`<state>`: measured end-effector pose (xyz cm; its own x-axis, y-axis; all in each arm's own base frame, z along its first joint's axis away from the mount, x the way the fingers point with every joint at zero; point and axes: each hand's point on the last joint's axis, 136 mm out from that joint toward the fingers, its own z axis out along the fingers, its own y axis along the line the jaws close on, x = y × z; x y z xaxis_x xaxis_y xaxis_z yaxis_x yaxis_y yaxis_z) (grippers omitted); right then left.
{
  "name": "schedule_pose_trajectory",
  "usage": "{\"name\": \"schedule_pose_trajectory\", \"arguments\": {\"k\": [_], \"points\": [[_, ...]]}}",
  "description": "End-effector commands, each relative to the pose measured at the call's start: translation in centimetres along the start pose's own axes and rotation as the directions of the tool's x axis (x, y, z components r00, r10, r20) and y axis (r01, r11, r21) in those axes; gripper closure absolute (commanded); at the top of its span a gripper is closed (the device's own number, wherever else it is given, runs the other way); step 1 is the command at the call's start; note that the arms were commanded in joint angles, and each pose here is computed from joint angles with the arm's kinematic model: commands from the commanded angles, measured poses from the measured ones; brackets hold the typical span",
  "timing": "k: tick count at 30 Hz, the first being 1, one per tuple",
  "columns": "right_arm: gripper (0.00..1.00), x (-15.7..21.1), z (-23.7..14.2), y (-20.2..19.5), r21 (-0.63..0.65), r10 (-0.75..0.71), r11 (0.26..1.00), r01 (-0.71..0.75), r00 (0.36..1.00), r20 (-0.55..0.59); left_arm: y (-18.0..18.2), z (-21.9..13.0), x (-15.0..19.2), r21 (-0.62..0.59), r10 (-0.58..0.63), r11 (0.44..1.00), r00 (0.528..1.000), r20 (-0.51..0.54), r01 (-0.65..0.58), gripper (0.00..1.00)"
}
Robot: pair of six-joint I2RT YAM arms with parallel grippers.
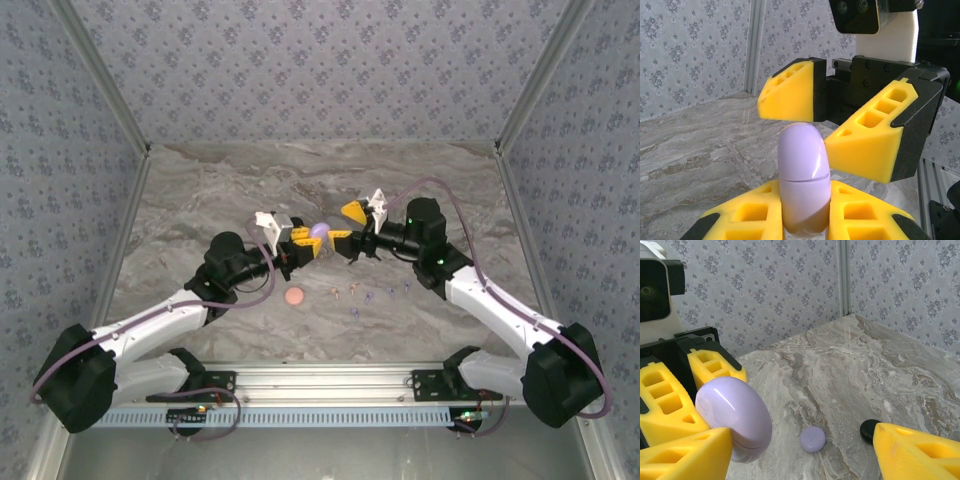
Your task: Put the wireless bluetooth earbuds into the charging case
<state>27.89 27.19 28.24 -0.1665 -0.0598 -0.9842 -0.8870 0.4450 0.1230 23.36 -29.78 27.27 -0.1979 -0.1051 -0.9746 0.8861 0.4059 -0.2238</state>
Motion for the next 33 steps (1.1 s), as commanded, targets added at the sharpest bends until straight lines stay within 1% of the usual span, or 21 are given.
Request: {"name": "schedule_pose_trajectory", "arguments": {"k": [1, 11, 16, 19, 22, 25, 27, 30, 33], "points": [[0.24, -2.7, 0.0, -1.0, 0.036, -0.020, 0.999, 0.018, 0.998, 0.055, -2.2, 0.1, -1.6, 0.094, 0.039, 0.995, 0.999, 0.024, -0.041, 1.00], [0.24, -2.9, 0.0, -1.1, 0.031, -0.014, 0.999, 0.012, 0.998, 0.053, -2.0, 0.2, -1.3, 0.085, 0.037, 0.996, 0.999, 0.015, -0.038, 1.00], [0.24, -3.6, -1.7, -0.6, 0.040, -0.017, 0.999, 0.015, 0.998, 0.058, -1.2, 0.0, -1.0, 0.039, 0.039, 0.998, 0.999, 0.017, -0.040, 1.00], [0.23, -3.5, -3.5, -0.7, 0.103, -0.003, 0.995, 0.000, 1.000, 0.030, -0.7, -0.4, -0.7, 0.000, 0.045, 0.999, 0.999, 0.019, -0.045, 1.00], [0.26, -1.7, -5.5, -2.1, 0.237, 0.104, 0.968, -0.088, 0.993, -0.059, -0.4, -0.8, -0.5, -0.018, 0.055, 0.998, 0.998, 0.026, -0.054, 1.00], [0.30, 1.8, -7.7, -3.5, 0.377, 0.283, 0.904, -0.203, 0.944, -0.170, -0.7, -1.3, -0.8, -0.018, 0.068, 0.998, 0.997, 0.043, -0.067, 1.00], [0.33, 5.1, -9.5, -4.4, 0.496, 0.422, 0.826, -0.267, 0.877, -0.231, -0.8, -1.7, -1.0, -0.020, 0.080, 0.997, 0.995, 0.056, -0.079, 1.00], [0.35, 9.6, -12.3, -5.2, 0.649, 0.594, 0.693, -0.313, 0.758, -0.268, -1.2, -2.2, -1.4, -0.017, 0.092, 0.996, 0.993, 0.069, -0.091, 1.00], [0.36, 12.8, -13.9, -5.6, 0.742, 0.689, 0.602, -0.295, 0.661, -0.296, -1.4, -2.5, -1.8, -0.017, 0.102, 0.995, 0.992, 0.077, -0.101, 1.00]]}}
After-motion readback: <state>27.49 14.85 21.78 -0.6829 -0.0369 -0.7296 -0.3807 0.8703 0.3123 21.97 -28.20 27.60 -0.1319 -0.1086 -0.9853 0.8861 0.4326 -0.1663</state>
